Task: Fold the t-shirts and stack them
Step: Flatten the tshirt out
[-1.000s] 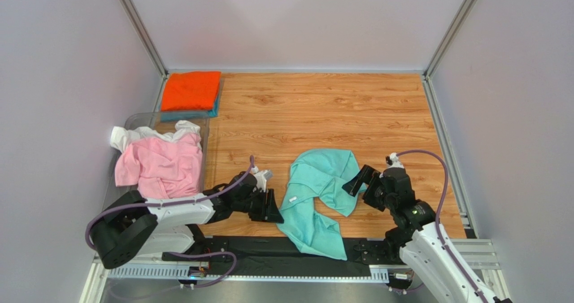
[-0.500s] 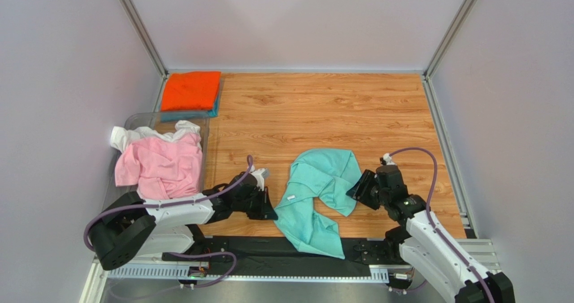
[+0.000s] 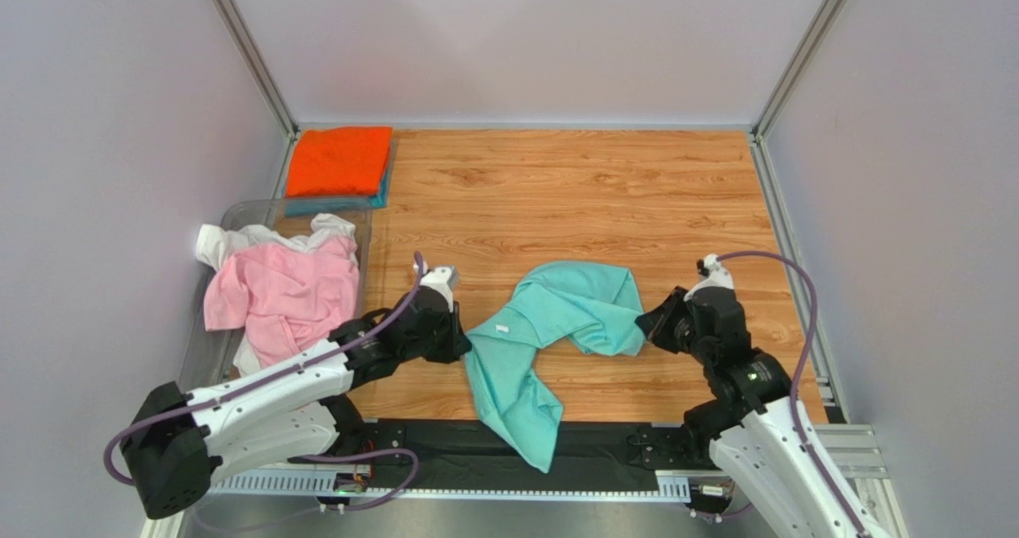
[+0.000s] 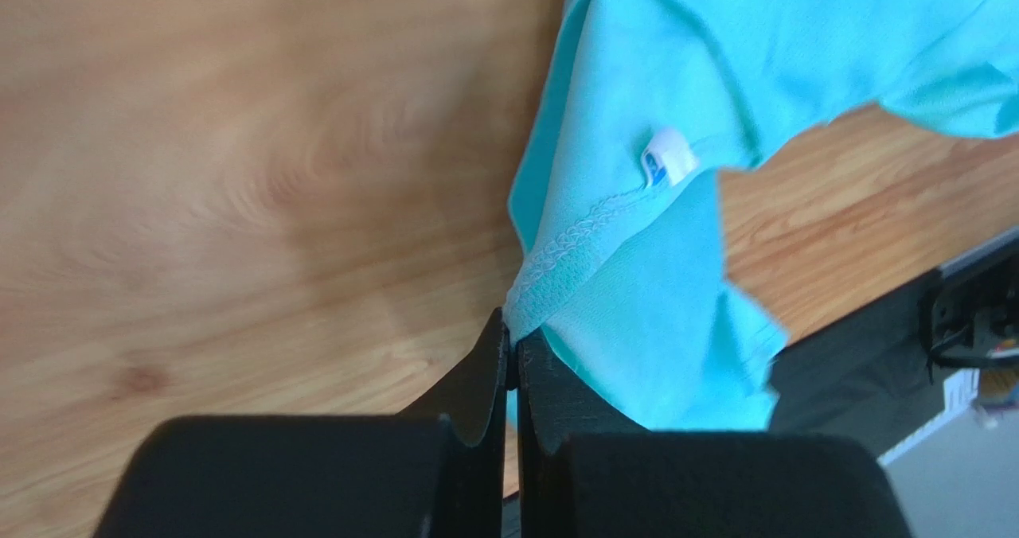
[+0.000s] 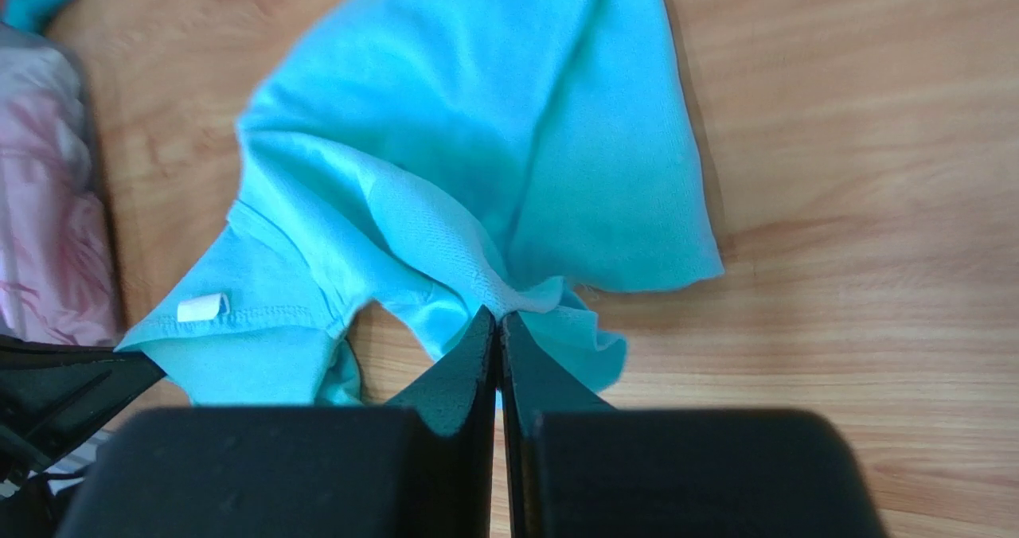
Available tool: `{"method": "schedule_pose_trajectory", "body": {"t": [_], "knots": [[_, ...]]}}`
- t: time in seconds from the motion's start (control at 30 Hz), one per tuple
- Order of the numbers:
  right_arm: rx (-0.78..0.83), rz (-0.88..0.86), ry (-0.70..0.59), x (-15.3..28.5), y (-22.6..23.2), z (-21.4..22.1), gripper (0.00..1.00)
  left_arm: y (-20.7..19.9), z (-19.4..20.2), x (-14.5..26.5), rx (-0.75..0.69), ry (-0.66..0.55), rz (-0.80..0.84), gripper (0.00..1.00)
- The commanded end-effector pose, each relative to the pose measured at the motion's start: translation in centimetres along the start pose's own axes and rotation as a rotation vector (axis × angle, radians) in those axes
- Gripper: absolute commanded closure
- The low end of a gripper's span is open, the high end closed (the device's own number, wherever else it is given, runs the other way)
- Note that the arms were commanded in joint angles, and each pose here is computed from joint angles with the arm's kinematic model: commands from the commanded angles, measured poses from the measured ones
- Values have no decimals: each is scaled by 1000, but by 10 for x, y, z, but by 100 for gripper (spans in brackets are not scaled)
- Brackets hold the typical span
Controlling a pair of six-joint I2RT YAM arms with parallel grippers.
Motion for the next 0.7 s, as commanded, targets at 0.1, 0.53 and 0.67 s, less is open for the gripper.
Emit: {"method": "schedule_pose_trajectory", "body": {"t": [0.1, 0.53, 0.67], "knots": [[95, -60, -295, 69, 48, -67, 100, 2, -88, 72, -148, -303, -226, 100], [202, -378, -646, 247, 143, -143, 100, -59, -196, 279, -254, -830, 84, 100], [218, -528, -737, 316, 164, -150, 100, -81, -202, 340, -306, -936, 284, 100]]}}
Point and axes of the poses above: each gripper's point midway between its finger pads, its own x axis back along the fingers, its own y axis along the line the jaws close on, z = x × y, the point moved 6 cm from there along x, back along the fingers, and after that the axes turned 10 degrees about -x, right-handed, at the moved point
